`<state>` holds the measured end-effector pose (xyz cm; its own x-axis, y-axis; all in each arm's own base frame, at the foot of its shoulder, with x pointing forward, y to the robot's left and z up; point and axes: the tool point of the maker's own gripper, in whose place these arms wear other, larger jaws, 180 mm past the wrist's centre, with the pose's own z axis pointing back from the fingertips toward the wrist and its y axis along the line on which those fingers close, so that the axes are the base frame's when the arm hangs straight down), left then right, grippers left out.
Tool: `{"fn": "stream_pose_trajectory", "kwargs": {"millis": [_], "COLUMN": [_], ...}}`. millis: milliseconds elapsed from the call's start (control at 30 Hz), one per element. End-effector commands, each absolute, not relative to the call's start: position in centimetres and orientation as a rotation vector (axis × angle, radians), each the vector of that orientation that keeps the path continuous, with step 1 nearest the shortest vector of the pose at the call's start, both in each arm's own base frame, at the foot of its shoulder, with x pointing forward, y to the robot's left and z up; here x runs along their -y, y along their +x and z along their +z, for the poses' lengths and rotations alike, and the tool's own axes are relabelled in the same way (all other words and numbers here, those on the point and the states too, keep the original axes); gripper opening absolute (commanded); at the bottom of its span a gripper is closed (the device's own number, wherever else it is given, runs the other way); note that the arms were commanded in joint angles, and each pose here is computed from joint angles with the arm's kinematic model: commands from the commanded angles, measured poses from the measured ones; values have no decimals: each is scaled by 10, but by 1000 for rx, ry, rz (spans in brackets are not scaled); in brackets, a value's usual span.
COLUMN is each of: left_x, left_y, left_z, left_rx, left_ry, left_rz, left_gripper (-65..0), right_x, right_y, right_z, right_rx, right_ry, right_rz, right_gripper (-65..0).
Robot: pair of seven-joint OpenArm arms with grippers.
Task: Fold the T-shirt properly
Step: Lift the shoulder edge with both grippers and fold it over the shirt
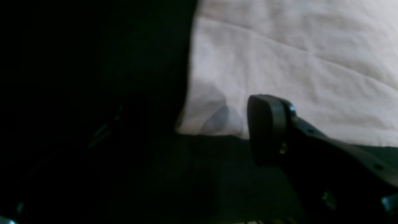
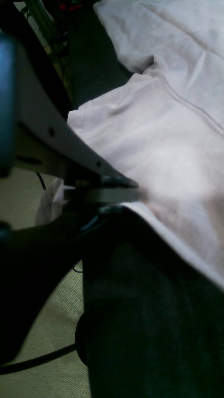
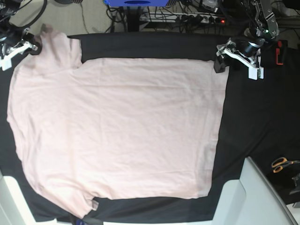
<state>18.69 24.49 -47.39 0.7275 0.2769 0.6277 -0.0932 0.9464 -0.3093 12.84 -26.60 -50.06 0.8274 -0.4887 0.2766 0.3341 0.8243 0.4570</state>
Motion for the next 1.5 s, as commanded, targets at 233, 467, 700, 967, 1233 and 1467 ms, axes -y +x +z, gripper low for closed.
{"fn": "stream_pose_trajectory", "kwargs": {"millis": [233,467,700,967,1233,1467], "left_x": [-229,-218,-219,-220,-219,-211], "left_y": [194,191,189,190,207,220], "left_z": [-471,-488,-490,-490,-476,-459], "left_rx": [744,696,691,690,737,725], "left_ry": [-303,-341,-341,-336,-332,-328], "left_rz": [162,176,184,182,152,85], "left_gripper": [-181,-316,-566,-650,-650,-650], "right_x": [268,268,268,269,267,275], "right_y": [123,123,123,129,165,192], "right_z": [-501,-501,-501,-498,-471,-449], "right_rx": [371,371,369,374,446,524], "right_ry": [392,392,392,387,344,312], "right_rz": [-431,-431,-432,-405,-253,-213], "right_gripper": [-647,-647,-647,-648,-647,-647]}}
